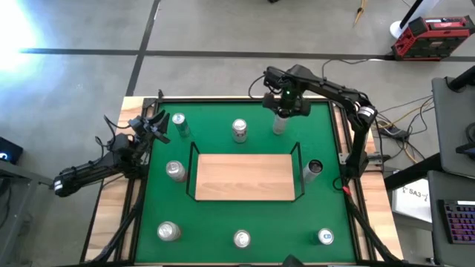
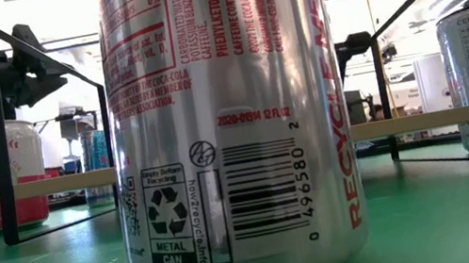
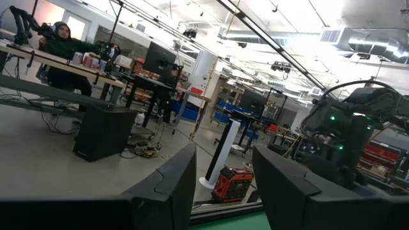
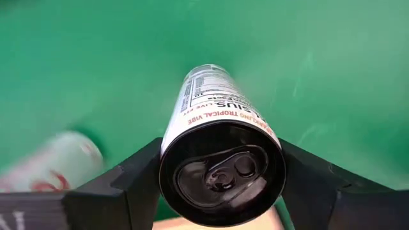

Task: Place canned beverage on shelf
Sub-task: Put the top white-yellow soda can on the shelf

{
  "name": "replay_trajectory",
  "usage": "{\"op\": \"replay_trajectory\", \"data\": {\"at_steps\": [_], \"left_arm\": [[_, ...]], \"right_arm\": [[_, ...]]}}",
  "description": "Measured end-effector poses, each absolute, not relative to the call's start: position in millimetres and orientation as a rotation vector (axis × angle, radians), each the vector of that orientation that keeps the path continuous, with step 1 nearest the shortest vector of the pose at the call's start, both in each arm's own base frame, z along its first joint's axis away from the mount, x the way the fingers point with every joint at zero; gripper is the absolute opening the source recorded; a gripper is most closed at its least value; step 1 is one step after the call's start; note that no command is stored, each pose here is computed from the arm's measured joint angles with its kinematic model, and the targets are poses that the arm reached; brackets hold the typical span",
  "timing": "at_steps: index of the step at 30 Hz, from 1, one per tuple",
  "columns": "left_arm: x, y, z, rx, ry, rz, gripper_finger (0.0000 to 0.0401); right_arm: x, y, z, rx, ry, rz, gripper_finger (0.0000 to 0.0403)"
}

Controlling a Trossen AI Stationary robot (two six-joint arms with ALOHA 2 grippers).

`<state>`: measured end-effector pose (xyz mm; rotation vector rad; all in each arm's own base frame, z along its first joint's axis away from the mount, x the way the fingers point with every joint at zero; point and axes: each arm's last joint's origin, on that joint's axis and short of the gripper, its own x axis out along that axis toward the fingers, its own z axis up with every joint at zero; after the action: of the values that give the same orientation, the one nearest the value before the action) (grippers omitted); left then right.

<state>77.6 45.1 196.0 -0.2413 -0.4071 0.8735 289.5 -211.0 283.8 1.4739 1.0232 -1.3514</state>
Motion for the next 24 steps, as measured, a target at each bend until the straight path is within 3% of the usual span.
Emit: {"op": "replay_trajectory", "data": {"at_steps": [10, 19, 24], "left_arm": [[77.6, 45.1, 196.0, -0.241, -0.407, 0.873, 0.0137], [77.6, 45.1, 196.0, -0.242, -0.407, 0.874, 0.0137], [77.6, 45.1, 196.0, -0.241, -0.407, 0.873, 0.0137]], "right_arm": [[295.6, -200.8, 283.6, 1.881, 0.665, -1.744, 0.0243], [297.1, -202.2, 283.7, 2.021, 0.478, -1.858, 0.0243], [299.2, -203.6, 283.5, 2.0, 0.493, -1.808, 0.0243]]}}
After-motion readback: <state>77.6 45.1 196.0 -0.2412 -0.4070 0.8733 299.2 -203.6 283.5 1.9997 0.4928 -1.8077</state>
